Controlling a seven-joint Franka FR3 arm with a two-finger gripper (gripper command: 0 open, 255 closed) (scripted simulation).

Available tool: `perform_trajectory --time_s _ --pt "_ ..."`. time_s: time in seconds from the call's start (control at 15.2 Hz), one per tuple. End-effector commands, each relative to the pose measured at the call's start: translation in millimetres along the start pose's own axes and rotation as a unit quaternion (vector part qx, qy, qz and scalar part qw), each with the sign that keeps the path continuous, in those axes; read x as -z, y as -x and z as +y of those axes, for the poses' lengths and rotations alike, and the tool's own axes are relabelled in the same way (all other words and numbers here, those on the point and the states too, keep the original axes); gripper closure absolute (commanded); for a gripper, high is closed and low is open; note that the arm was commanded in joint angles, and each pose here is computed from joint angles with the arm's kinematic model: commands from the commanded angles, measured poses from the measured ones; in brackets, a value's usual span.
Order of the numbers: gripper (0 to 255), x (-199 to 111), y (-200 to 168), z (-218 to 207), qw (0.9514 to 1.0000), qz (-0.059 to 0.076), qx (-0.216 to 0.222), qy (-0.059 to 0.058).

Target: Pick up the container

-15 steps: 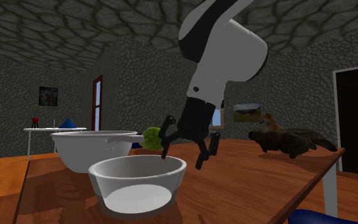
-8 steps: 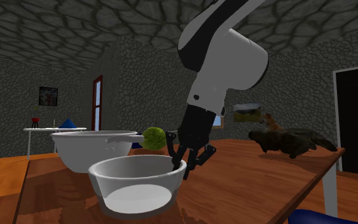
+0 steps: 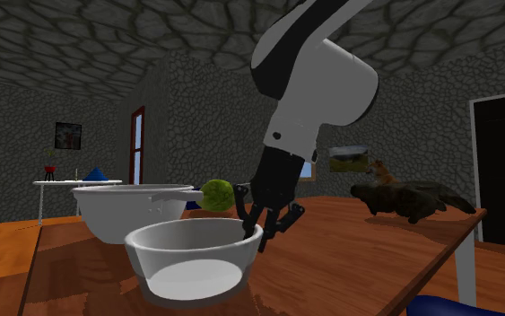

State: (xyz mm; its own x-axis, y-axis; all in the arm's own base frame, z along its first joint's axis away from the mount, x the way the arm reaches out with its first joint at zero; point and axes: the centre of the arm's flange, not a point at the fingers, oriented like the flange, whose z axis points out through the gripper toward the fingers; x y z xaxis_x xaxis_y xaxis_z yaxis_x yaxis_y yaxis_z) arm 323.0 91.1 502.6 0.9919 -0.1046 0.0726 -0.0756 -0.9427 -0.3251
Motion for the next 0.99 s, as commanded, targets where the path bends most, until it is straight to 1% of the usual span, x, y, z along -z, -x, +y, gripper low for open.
perform_trajectory --time_s 0.0,0.86,0.92 --pt "255 7.2 -0.7 -2.5 1.0 0.0 0.0 0.0" --pt "255 71.9 -5.7 -24.8 1.0 0.0 0.0 0.0" --pt "255 72.7 -5.7 -25.0 1.0 0.0 0.0 0.0"
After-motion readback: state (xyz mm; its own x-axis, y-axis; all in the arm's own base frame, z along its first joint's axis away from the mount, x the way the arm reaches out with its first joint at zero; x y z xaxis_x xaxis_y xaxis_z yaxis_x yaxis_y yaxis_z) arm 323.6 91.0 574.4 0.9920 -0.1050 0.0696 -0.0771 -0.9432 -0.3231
